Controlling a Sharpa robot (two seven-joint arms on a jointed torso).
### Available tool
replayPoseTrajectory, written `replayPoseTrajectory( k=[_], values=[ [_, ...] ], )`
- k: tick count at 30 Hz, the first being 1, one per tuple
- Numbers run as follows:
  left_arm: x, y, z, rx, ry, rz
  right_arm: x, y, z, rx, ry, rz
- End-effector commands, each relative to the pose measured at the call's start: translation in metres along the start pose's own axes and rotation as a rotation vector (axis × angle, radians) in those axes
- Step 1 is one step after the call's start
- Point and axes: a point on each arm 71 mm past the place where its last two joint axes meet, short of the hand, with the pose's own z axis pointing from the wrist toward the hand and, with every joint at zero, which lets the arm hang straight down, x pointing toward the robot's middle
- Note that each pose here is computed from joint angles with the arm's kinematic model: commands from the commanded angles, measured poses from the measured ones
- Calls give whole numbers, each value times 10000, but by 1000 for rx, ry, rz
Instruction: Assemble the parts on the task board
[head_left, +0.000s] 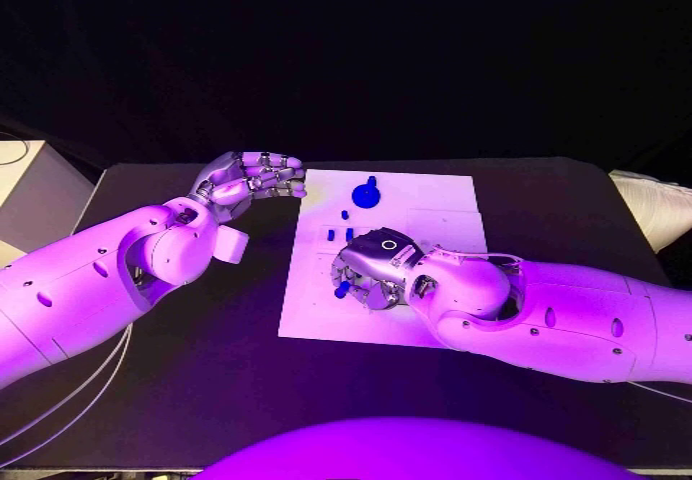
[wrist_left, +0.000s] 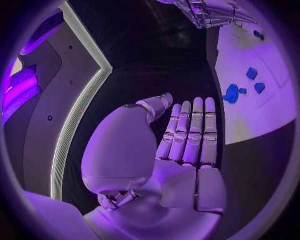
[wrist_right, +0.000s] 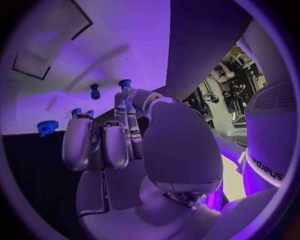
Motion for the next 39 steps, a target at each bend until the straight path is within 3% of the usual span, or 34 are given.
replayPoseTrajectory(
  k=[1, 18, 39],
  values=[
    [25, -7, 2, 5, 20, -4, 47, 6, 4, 3, 24, -35],
    [25, -7, 0, 3, 22, -5, 80, 71, 2, -32, 1, 0],
    [21, 1, 1, -3, 26, -6, 10, -25, -81, 15, -92, 8]
  ],
)
